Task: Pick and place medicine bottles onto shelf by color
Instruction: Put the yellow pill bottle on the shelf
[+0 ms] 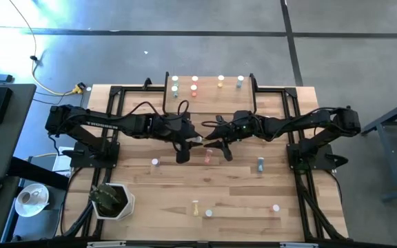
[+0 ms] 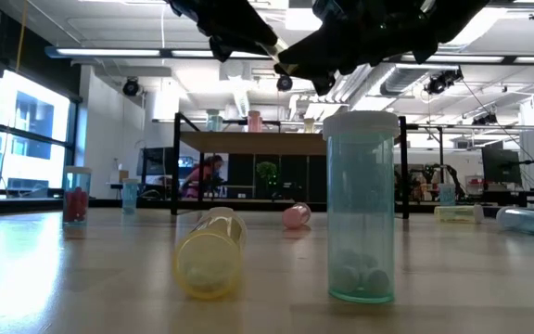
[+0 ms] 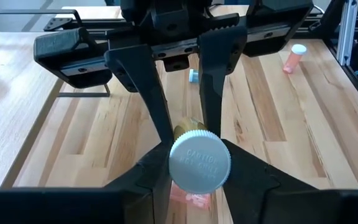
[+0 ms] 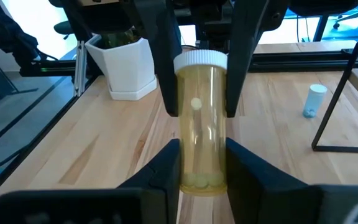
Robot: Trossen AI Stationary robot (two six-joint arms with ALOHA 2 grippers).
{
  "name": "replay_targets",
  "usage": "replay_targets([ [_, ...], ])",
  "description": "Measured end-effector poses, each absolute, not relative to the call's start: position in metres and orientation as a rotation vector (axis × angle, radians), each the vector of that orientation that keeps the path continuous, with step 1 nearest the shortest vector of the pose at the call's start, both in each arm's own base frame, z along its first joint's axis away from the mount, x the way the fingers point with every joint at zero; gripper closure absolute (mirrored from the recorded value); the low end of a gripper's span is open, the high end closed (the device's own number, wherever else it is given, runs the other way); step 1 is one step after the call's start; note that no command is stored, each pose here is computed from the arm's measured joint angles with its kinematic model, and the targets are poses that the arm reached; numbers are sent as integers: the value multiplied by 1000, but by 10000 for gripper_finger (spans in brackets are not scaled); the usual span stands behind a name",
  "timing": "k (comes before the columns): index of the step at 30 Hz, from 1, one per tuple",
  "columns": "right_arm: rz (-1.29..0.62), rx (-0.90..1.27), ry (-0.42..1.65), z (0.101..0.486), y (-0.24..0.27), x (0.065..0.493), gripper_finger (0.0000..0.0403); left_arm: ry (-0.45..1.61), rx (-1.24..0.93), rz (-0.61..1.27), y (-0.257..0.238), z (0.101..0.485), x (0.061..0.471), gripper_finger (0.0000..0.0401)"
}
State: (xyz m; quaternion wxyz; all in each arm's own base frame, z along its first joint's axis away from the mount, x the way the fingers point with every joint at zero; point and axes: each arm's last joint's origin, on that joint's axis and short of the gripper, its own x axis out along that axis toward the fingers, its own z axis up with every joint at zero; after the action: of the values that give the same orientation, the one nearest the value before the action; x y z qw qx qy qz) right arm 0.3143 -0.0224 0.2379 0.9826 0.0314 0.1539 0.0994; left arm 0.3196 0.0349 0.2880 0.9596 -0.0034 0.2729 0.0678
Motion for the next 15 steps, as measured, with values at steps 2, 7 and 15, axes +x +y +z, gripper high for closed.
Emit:
replay_targets([
  [2,200,63,309,238,-22,314,318,551,-5,144,35,288,320,280],
  [7,199,63,309,238,-22,314,319,547,-6,172,36,289,320,251],
  [15,188,40,266,258,-21,301,319,531,-13,186,36,292,319,199],
])
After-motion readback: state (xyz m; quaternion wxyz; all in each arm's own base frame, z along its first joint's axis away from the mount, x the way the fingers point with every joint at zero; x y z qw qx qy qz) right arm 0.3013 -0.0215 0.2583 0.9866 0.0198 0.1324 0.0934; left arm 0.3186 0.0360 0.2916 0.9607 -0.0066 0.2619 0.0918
